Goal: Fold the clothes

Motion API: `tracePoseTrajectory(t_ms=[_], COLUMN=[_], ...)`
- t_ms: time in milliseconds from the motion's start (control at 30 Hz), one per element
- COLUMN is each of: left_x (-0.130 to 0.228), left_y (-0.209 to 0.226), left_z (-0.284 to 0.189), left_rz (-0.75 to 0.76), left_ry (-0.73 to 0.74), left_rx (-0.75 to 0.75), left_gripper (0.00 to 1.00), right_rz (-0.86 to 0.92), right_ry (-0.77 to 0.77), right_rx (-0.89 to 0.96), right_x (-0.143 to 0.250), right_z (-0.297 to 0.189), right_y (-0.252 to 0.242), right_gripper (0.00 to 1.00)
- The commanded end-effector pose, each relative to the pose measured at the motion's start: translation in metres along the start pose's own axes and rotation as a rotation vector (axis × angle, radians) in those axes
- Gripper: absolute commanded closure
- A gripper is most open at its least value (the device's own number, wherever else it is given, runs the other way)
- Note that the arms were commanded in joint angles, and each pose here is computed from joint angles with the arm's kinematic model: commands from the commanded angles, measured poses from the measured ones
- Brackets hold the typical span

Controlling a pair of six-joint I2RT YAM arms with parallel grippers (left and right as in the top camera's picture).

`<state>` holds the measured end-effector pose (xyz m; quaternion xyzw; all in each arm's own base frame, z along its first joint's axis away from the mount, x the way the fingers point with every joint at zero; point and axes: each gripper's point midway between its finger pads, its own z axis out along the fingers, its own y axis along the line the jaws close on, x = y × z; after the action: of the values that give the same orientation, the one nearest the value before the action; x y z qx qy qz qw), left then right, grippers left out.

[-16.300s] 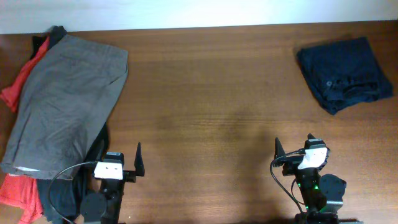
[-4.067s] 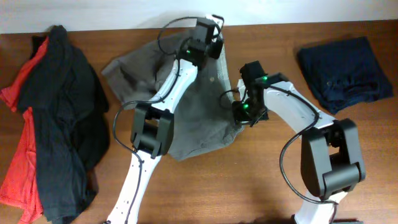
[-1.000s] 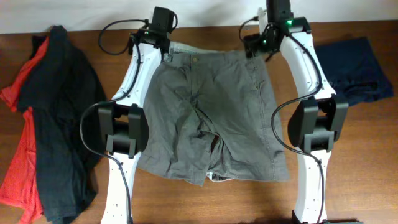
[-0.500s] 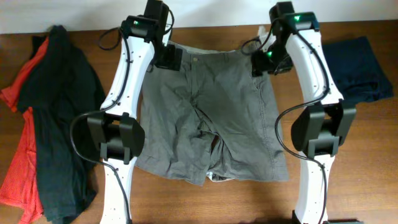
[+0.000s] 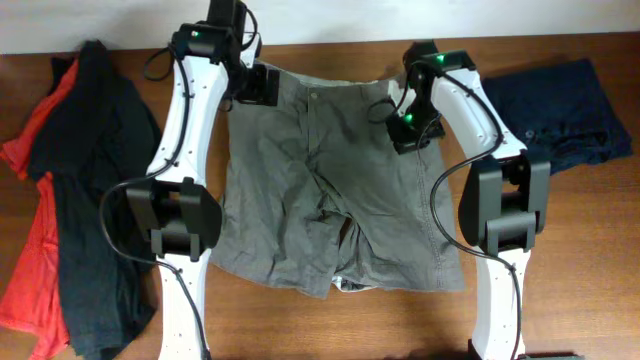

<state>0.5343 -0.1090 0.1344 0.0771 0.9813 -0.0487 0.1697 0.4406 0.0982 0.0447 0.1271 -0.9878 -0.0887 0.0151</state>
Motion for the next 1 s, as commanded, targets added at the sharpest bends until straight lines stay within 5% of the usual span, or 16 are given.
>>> tracePoseTrajectory(t_ms=[0,667,967], left_x=[-0.006,-0.039,-0.042], left_y=[-0.006,-0.006,-0.006], left_z=[-0.012,-0.014,-0.01], left_rz=[0.073,0.16,0.161], left_ry=[-0.036,-0.17,-0.181], left_rx=[0.023,0.012,0.012], left_gripper=[0.01,0.01,0.01], right_rz=[0.017,0.071,0.032], right_ry=[0.039,0.067,-0.195], right_rx=[-0.016,0.053,0.242], right_x=[0.014,0.026,-0.036], right_z=[0.006,0.054,0.048], right_y=[0.012,-0.025,-0.084], right_gripper=[0.96,0.96,0.96])
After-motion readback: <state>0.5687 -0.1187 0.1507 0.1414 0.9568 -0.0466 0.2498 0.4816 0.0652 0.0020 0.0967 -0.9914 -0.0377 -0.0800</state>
